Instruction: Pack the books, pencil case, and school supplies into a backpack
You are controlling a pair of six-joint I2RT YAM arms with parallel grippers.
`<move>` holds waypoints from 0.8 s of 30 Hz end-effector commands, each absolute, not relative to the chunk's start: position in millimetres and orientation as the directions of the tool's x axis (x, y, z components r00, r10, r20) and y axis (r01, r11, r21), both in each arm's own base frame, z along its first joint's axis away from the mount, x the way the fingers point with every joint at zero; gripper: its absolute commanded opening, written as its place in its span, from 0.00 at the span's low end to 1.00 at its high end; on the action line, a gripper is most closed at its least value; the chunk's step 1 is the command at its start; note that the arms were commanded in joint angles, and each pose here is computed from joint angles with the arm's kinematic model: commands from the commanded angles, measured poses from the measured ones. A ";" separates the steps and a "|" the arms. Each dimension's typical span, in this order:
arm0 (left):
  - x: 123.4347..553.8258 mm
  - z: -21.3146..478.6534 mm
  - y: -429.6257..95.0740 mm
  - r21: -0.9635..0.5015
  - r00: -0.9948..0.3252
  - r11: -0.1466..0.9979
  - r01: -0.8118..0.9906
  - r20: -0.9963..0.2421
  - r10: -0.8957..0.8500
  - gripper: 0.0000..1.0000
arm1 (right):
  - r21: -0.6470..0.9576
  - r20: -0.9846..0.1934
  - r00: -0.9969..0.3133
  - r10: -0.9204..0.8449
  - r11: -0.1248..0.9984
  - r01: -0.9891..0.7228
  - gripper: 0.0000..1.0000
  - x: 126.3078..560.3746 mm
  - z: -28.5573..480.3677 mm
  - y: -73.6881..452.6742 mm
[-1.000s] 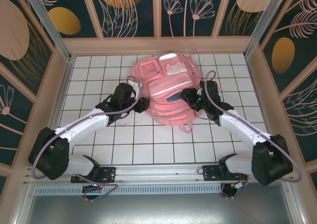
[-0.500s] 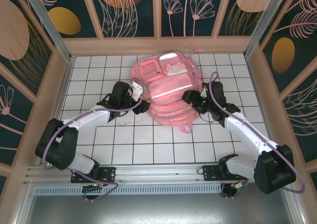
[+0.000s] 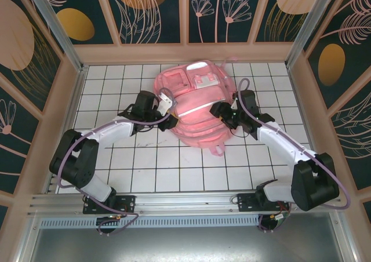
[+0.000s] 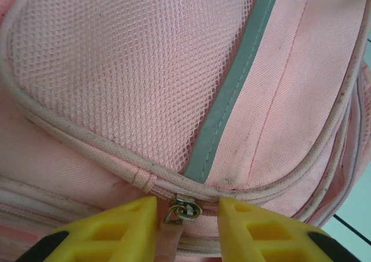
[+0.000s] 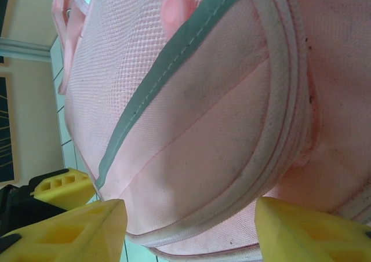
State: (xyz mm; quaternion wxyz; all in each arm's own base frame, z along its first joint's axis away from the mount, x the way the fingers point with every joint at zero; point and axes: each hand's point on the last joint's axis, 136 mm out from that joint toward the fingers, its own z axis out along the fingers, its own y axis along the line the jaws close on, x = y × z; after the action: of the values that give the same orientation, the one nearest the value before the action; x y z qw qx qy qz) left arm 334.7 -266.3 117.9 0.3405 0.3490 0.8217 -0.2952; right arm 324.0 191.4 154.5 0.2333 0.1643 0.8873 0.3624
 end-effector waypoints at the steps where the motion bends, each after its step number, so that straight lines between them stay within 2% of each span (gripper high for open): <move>1: 332.9 115.9 -268.6 -0.248 -0.513 0.550 0.798 -0.758 0.403 0.31 | 0.714 -0.313 -0.826 0.469 0.690 0.121 0.58 332.7 159.8 189.1; 4: 323.3 115.6 -268.8 -0.262 -0.511 0.522 0.812 -0.752 0.417 0.30 | 0.706 -0.310 -0.824 0.474 0.696 0.135 0.57 334.1 155.4 187.8; 7: 313.5 117.3 -268.3 -0.271 -0.502 0.496 0.825 -0.754 0.423 0.36 | 0.691 -0.310 -0.820 0.481 0.706 0.153 0.57 335.4 149.8 184.7; 11: 311.3 113.5 -266.3 -0.270 -0.506 0.501 0.822 -0.751 0.424 0.39 | 0.687 -0.306 -0.822 0.481 0.709 0.159 0.54 336.6 145.9 185.2; 17: 323.5 104.9 -264.1 -0.260 -0.533 0.549 0.795 -0.731 0.426 0.26 | 0.687 -0.301 -0.823 0.482 0.708 0.163 0.48 338.2 144.5 186.1; 20: 327.0 100.3 -262.1 -0.256 -0.548 0.569 0.782 -0.718 0.430 0.23 | 0.683 -0.297 -0.823 0.485 0.710 0.171 0.45 338.2 142.0 185.5; 22: 330.2 94.7 -258.9 -0.252 -0.568 0.594 0.764 -0.700 0.432 0.23 | 0.681 -0.290 -0.825 0.485 0.710 0.178 0.43 337.8 139.3 185.6; 24: 333.2 91.1 -257.2 -0.252 -0.583 0.613 0.749 -0.689 0.430 0.27 | 0.683 -0.285 -0.826 0.487 0.708 0.181 0.43 337.8 138.0 186.3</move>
State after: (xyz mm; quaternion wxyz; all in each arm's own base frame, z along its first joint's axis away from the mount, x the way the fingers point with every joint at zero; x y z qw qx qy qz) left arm 325.9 -264.0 100.4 0.3094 0.3644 0.8288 -0.2909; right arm 329.0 188.6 134.0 0.2195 0.1787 0.8969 0.3397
